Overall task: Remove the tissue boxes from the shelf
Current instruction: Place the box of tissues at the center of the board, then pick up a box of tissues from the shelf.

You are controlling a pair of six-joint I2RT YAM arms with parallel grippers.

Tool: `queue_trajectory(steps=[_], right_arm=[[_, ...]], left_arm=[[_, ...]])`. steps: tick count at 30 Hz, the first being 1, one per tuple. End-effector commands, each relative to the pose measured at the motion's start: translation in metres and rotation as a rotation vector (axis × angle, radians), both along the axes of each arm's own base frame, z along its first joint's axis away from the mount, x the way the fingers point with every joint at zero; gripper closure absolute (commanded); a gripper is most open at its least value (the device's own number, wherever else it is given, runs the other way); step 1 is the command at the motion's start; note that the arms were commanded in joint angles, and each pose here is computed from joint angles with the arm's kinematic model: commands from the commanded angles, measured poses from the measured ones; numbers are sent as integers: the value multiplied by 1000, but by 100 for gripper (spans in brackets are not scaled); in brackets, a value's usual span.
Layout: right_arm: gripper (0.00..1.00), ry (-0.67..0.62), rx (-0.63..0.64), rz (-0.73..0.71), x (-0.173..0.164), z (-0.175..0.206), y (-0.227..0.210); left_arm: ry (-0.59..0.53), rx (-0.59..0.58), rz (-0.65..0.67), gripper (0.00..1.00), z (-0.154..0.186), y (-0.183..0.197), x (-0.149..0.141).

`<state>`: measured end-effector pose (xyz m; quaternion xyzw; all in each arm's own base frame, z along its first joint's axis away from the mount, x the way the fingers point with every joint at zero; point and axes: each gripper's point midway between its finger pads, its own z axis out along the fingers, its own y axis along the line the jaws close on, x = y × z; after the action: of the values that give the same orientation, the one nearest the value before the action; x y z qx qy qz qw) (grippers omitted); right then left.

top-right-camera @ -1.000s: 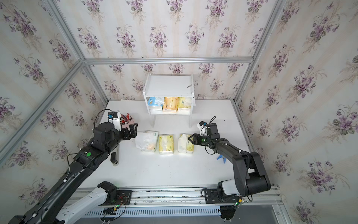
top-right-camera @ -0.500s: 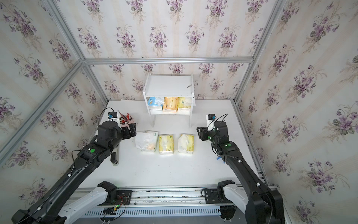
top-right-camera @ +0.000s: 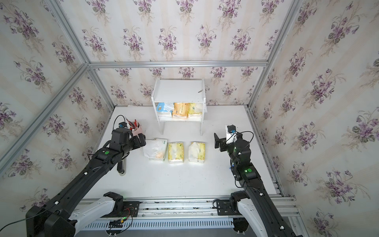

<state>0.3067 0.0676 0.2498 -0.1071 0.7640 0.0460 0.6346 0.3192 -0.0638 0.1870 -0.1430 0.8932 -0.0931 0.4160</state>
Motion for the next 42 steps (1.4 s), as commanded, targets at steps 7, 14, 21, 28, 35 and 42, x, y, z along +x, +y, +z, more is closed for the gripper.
queue_trajectory(steps=[7,14,21,28,35,42], right_arm=[[0,-21,-20,152,1,16,27],[0,-57,-161,292,-1,18,86],[0,-88,-359,417,2,12,152],[0,-106,-482,508,14,4,197],[0,-110,-471,583,33,3,231],[10,-91,-648,584,61,-21,245]], left_arm=[[11,-58,-44,1,-12,-15,8],[37,-54,-66,1,-23,-17,4],[38,-6,-46,1,-20,-6,-5],[42,-11,-36,1,-20,-4,-12],[55,-30,-33,1,-23,-4,-19],[59,-37,-23,1,-24,-1,-27]])
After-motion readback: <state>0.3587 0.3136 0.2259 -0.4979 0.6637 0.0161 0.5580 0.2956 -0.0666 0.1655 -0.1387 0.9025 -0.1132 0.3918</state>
